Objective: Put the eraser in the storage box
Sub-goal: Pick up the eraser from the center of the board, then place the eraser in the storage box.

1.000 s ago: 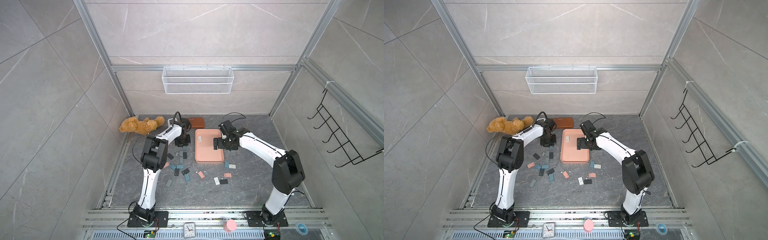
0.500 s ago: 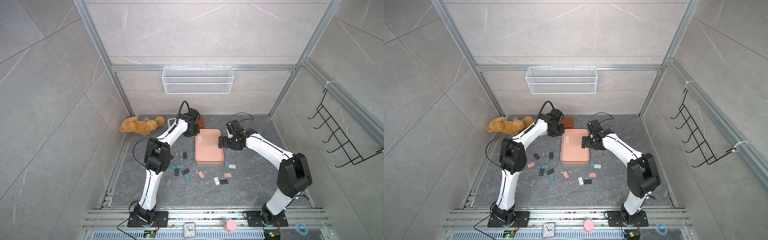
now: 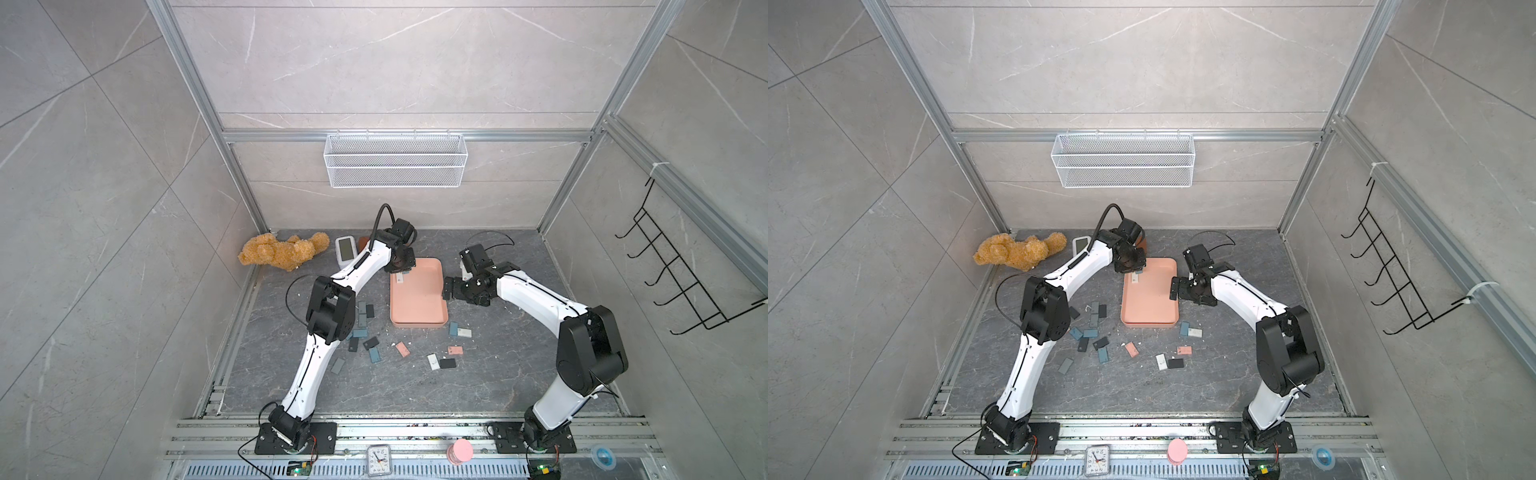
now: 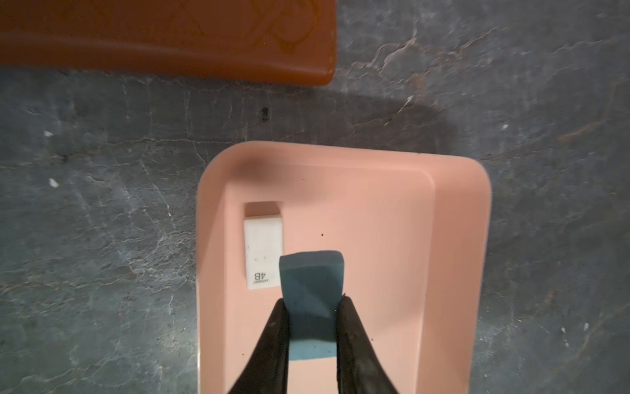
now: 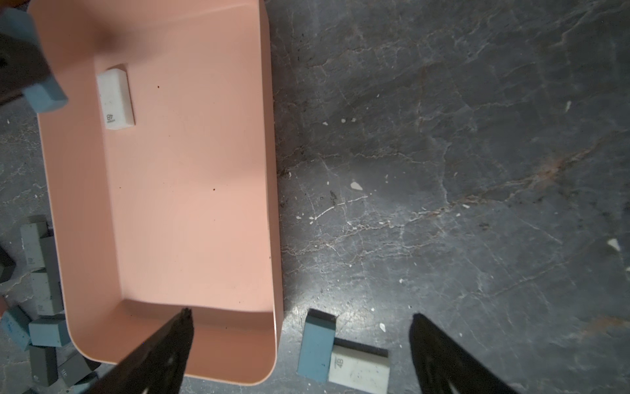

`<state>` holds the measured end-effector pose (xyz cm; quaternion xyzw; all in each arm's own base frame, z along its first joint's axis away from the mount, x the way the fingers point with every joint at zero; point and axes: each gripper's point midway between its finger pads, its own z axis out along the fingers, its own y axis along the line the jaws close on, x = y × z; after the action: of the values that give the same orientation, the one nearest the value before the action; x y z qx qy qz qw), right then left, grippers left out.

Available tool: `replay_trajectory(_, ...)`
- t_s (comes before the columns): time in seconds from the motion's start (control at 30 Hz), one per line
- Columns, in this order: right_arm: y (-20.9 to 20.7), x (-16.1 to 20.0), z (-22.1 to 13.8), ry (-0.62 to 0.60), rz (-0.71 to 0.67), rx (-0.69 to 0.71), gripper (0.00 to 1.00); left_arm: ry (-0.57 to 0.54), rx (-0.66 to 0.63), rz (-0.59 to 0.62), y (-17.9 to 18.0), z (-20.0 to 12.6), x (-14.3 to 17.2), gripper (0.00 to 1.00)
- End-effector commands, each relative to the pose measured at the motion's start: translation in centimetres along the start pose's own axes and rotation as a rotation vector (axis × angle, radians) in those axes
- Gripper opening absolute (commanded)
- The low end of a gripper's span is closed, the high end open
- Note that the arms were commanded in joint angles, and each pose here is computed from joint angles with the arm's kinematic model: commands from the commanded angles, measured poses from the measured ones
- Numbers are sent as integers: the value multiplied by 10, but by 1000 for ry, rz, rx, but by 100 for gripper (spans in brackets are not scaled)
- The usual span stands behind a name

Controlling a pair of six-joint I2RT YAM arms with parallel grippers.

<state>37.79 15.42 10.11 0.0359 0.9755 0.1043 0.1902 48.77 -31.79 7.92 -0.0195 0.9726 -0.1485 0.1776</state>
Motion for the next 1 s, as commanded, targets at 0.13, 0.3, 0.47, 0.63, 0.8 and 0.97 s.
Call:
replay_trajectory(0.13,4,-2,0,-6,21,-35,100,-37,59,-1,-20,9,-12,22)
replay_trajectory(0.3,2,-2,2,0,25,-35,100,-22,62,-1,-20,20,-9,22)
replay_trajectory(0.47,-1,0,6,6,30,-30,100,-6,56,0,-19,26,-4,23)
replay_trajectory(0.63,-3,0,8,11,37,-29,100,14,46,0,-15,34,1,23)
replay_trajectory(0.8,-4,0,8,11,40,-30,100,23,33,-3,-11,38,4,24)
replay_trajectory(0.97,-5,3,8,19,41,-32,100,38,26,-2,-10,41,9,25)
